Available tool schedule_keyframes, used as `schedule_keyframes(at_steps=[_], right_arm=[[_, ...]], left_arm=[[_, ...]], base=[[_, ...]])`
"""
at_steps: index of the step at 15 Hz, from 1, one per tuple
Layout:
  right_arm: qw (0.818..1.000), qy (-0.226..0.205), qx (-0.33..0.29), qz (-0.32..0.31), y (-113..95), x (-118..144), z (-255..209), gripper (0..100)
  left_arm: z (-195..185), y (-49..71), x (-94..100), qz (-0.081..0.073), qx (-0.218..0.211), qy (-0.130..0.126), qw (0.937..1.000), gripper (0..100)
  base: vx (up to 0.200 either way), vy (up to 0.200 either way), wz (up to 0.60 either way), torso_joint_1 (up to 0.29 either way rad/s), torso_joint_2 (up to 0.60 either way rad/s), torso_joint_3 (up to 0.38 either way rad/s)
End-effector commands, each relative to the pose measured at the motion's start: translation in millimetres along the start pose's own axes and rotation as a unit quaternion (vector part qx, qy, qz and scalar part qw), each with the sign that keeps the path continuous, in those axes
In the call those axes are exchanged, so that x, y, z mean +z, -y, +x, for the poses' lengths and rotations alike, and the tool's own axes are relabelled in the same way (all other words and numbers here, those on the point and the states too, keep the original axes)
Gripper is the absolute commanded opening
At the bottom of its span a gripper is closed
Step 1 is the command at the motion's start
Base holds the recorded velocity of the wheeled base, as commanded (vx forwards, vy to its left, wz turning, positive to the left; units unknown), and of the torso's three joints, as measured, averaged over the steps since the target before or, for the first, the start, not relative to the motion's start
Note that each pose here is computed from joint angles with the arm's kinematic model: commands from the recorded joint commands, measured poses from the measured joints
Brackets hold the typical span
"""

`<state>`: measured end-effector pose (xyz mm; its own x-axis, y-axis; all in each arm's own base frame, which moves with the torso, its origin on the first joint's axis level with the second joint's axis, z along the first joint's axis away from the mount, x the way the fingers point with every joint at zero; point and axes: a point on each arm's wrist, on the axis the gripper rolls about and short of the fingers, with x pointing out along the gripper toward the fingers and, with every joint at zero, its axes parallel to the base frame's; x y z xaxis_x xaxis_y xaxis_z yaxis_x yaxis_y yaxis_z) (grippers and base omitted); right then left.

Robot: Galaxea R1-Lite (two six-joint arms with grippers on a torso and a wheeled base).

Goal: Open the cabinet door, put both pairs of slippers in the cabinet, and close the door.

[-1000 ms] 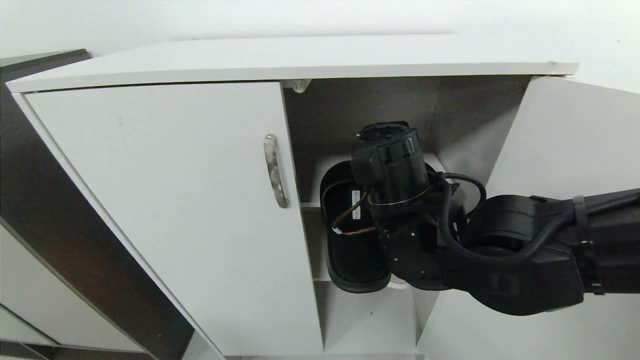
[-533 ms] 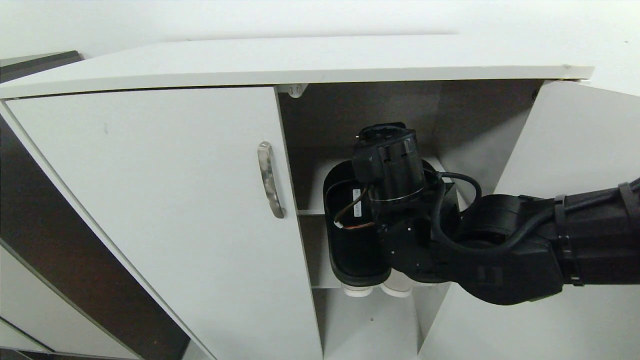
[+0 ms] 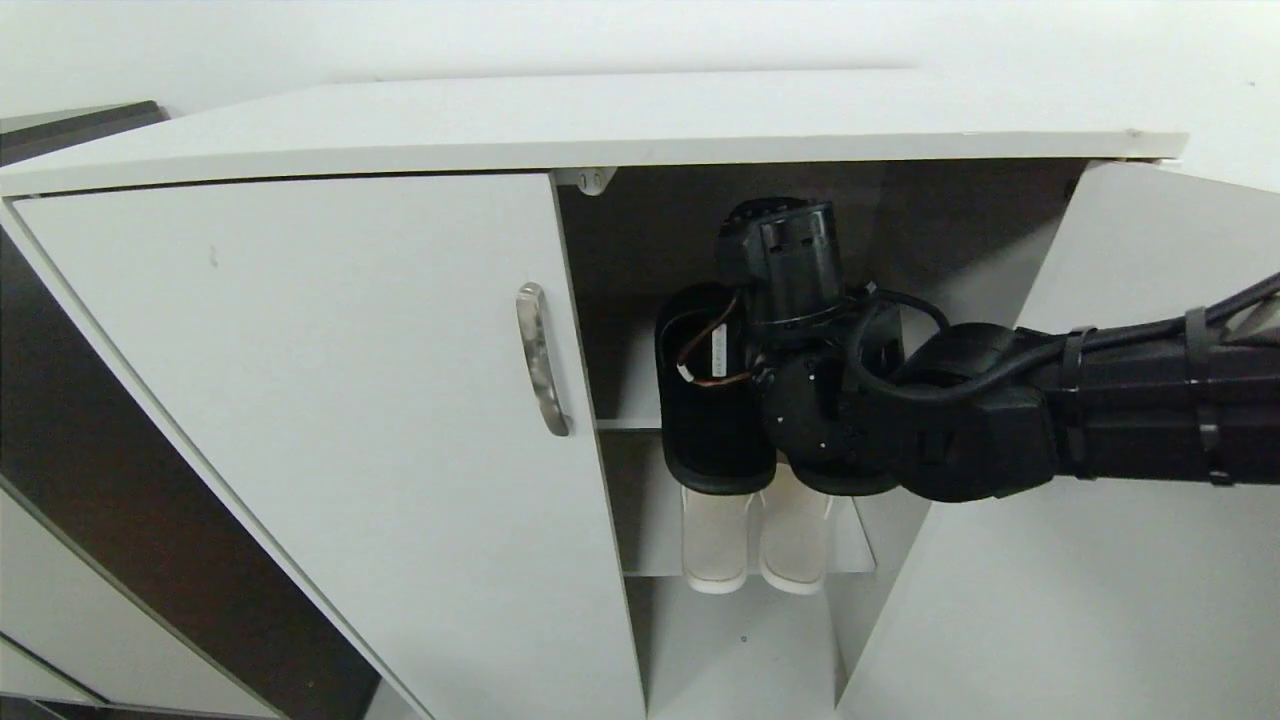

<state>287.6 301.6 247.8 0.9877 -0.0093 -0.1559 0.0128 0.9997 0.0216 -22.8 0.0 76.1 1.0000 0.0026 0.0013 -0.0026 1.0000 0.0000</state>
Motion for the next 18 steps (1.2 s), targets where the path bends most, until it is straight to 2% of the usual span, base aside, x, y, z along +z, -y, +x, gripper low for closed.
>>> schedule_keyframes(at_steps=[1, 8, 18], right_arm=[[1.0, 0.002, -0.01, 0.003, -2.9, 2.4, 16.0, 0], [1.0, 0.008, -0.017, 0.011, -11.9, 16.1, 36.8, 0], [1.0, -0.003, -0.019, 0.002, -15.3, 9.2, 47.9, 0]], left_arm=[[0.0, 0.0, 0.0, 0.0, 0.0, 0.0, 1.0, 0], [0.0, 0.0, 0.0, -0.001, 0.0, 0.0, 1.0, 0], [0.0, 0.0, 0.0, -0.001, 0.001, 0.0, 1.0, 0]], base=[[0.0, 0.0, 0.0, 0.0, 0.0, 0.0], [0.0, 0.0, 0.0, 0.0, 0.0, 0.0], [0.0, 0.0, 0.0, 0.0, 0.0, 0.0]])
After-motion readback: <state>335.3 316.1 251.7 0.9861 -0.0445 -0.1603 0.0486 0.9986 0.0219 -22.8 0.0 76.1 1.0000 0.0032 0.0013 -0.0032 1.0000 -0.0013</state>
